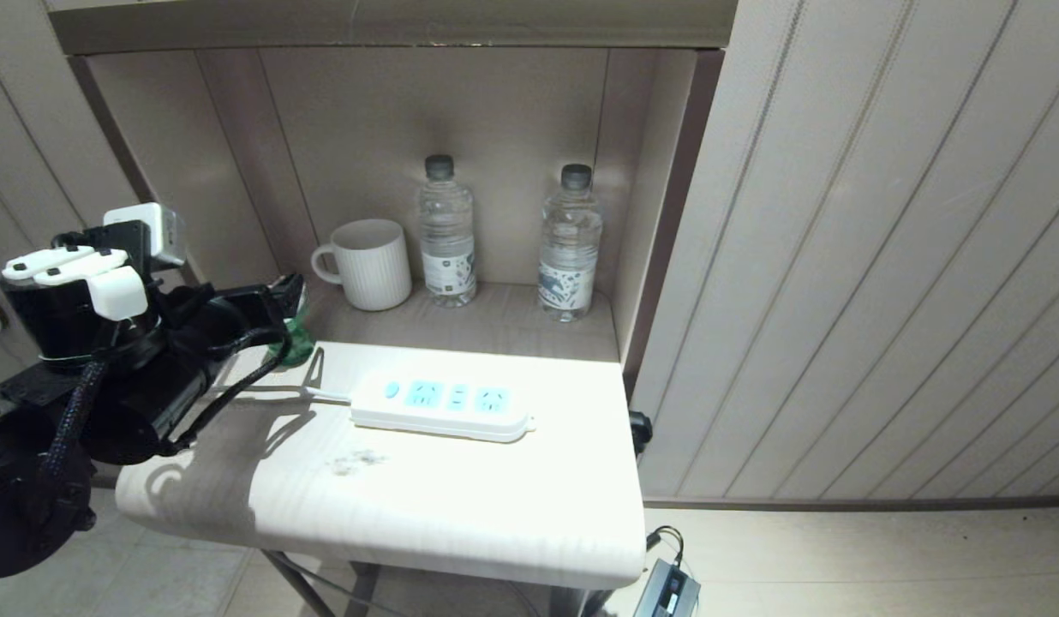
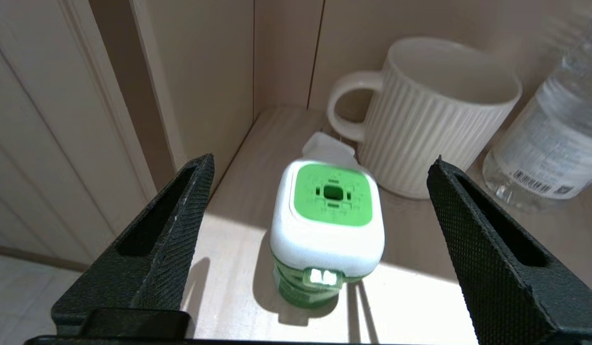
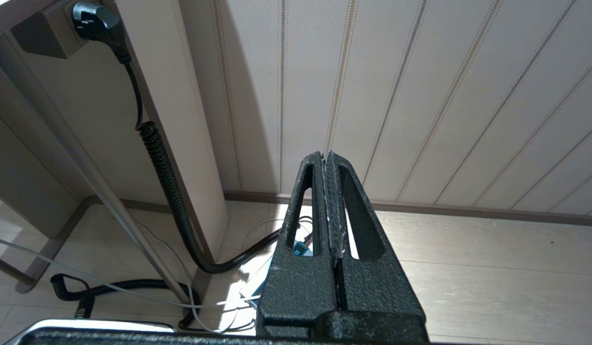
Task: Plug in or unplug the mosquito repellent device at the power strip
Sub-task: Pick up the mosquito repellent liquid
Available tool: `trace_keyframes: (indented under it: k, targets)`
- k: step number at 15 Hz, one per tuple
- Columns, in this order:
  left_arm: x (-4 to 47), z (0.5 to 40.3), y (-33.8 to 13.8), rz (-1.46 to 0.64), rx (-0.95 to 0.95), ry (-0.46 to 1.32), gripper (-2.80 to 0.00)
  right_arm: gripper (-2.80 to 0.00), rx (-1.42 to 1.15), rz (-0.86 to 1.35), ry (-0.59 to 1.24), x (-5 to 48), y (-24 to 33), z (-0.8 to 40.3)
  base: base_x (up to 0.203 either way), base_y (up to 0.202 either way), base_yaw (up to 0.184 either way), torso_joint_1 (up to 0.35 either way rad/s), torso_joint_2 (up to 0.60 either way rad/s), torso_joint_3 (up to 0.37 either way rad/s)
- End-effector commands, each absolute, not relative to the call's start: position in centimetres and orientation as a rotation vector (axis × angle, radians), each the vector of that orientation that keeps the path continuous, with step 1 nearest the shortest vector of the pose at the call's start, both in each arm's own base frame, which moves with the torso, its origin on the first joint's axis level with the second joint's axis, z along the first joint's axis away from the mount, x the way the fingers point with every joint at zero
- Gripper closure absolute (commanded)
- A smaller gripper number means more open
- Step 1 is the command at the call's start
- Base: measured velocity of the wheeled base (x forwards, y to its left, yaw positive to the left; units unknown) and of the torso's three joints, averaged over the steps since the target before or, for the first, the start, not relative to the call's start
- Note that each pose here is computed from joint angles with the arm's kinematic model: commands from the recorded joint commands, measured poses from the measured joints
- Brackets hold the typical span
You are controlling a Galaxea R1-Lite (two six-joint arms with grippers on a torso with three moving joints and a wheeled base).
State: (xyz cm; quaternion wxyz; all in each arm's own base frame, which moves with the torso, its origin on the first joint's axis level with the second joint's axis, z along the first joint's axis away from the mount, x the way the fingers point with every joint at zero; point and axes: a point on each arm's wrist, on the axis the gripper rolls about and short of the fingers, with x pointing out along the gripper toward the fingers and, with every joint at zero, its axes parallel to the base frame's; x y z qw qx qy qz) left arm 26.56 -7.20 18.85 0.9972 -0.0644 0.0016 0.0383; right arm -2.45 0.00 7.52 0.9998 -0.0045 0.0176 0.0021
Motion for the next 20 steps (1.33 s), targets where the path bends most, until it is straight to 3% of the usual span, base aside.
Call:
trace_keyframes:
  k: [1,20]
  targets:
    - [26.8,18.0,-7.3,0.082,-0.122,0.028,-2.80,0.00,-0.009,0.005,0.037,-2.4,0.0,7.5,0.000,0.000,0.000,0.000,0.00,0.000]
    - [30.5,16.1,-7.6,0.105,-0.125,0.008,-2.80,0.00,-0.009,0.005,0.037,-2.4,0.0,7.5,0.000,0.000,0.000,0.000,0.00,0.000]
